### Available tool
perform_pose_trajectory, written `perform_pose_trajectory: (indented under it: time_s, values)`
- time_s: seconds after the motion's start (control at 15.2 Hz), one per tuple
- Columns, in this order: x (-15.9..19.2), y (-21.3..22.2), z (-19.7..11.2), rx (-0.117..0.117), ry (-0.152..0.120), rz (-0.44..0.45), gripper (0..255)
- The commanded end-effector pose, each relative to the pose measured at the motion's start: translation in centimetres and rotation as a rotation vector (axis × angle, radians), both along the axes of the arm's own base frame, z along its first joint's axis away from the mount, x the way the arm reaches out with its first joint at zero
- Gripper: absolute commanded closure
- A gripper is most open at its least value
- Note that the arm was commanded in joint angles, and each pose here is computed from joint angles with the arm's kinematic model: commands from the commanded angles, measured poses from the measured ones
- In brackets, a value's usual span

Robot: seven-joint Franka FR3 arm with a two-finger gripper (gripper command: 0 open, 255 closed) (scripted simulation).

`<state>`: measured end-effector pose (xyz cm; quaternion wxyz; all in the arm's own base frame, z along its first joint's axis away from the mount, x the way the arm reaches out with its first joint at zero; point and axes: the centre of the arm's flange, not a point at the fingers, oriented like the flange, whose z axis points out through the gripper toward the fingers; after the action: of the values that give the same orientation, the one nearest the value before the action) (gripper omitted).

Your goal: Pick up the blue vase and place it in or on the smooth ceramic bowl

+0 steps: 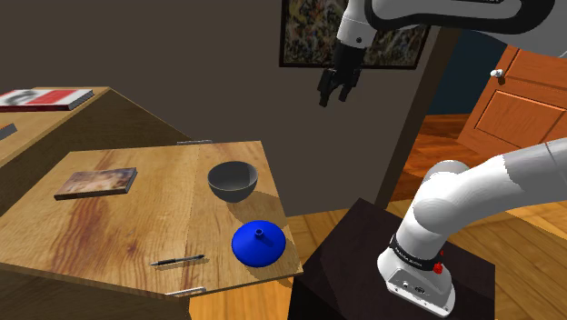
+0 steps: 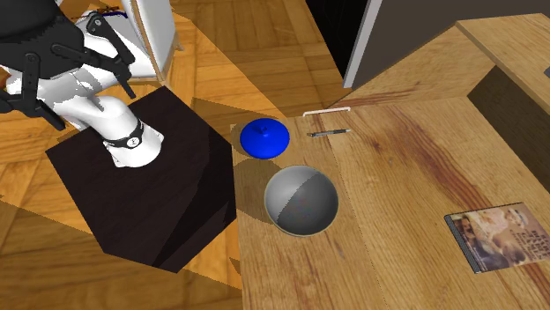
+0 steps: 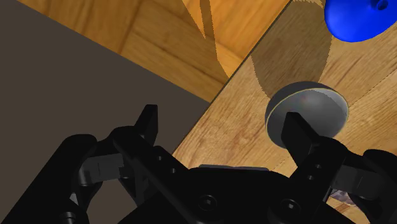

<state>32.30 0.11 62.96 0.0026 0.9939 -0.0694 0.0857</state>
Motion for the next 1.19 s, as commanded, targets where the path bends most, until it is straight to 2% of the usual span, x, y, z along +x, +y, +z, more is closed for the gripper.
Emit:
perform_pose_trajectory:
  time_s: [0.0,1.12]
  values:
    - [0.0,0.0,0.0,0.000,0.000,0.000,0]
    - [0.0,18.3,-13.9,-0.044,0.049,-0.062,0]
